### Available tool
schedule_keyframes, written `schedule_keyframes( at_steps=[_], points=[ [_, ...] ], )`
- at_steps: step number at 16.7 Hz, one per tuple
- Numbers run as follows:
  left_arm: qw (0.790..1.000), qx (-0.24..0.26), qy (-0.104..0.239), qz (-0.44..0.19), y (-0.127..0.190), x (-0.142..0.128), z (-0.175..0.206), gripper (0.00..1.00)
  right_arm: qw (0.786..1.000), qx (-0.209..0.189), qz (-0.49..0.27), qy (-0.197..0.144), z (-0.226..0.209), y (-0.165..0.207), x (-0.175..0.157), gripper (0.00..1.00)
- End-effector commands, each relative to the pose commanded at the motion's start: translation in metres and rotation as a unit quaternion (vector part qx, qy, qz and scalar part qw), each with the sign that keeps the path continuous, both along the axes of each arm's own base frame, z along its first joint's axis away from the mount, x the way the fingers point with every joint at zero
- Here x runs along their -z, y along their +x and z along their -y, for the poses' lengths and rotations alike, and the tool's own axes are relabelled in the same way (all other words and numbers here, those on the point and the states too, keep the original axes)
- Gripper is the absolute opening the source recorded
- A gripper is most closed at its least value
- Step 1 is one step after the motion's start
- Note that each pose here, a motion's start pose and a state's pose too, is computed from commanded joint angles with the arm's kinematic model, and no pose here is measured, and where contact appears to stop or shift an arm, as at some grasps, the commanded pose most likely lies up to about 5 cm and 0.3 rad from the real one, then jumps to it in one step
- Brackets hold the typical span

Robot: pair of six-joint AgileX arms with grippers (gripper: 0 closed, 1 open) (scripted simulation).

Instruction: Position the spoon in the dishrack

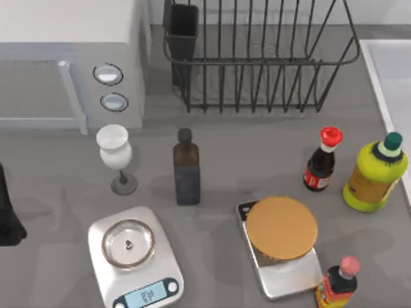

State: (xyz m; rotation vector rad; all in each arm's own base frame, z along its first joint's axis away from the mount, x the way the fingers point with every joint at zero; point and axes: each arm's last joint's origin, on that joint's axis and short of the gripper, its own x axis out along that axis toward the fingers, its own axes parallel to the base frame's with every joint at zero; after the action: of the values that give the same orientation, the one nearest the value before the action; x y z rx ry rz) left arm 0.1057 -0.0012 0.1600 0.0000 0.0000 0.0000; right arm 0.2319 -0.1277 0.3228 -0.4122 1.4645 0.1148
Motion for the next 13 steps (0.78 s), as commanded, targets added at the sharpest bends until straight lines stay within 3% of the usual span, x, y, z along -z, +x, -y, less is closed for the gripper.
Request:
schedule_keyframes(
  at_steps=[4,7,10,13],
  points=[
    [1.0,0.0,0.0,0.0,0.0,0.0,0.0,1.0,0.988,-0.035,0.112,-0.102,-0.067,0.052,-0.01,0.0],
    [1.0,0.0,0.0,0.0,0.0,0.0,0.0,1.0,0.958,-0.067,0.243,-0.134,-0.152,0.079,-0.018,0.0],
    [1.0,0.0,0.0,0.0,0.0,0.0,0.0,1.0,0.909,-0.082,0.395,-0.1,-0.25,0.072,-0.032,0.0],
    [1.0,0.0,0.0,0.0,0.0,0.0,0.0,1.0,0.845,-0.064,0.53,-0.008,-0.329,0.033,-0.053,0.0]
  ],
)
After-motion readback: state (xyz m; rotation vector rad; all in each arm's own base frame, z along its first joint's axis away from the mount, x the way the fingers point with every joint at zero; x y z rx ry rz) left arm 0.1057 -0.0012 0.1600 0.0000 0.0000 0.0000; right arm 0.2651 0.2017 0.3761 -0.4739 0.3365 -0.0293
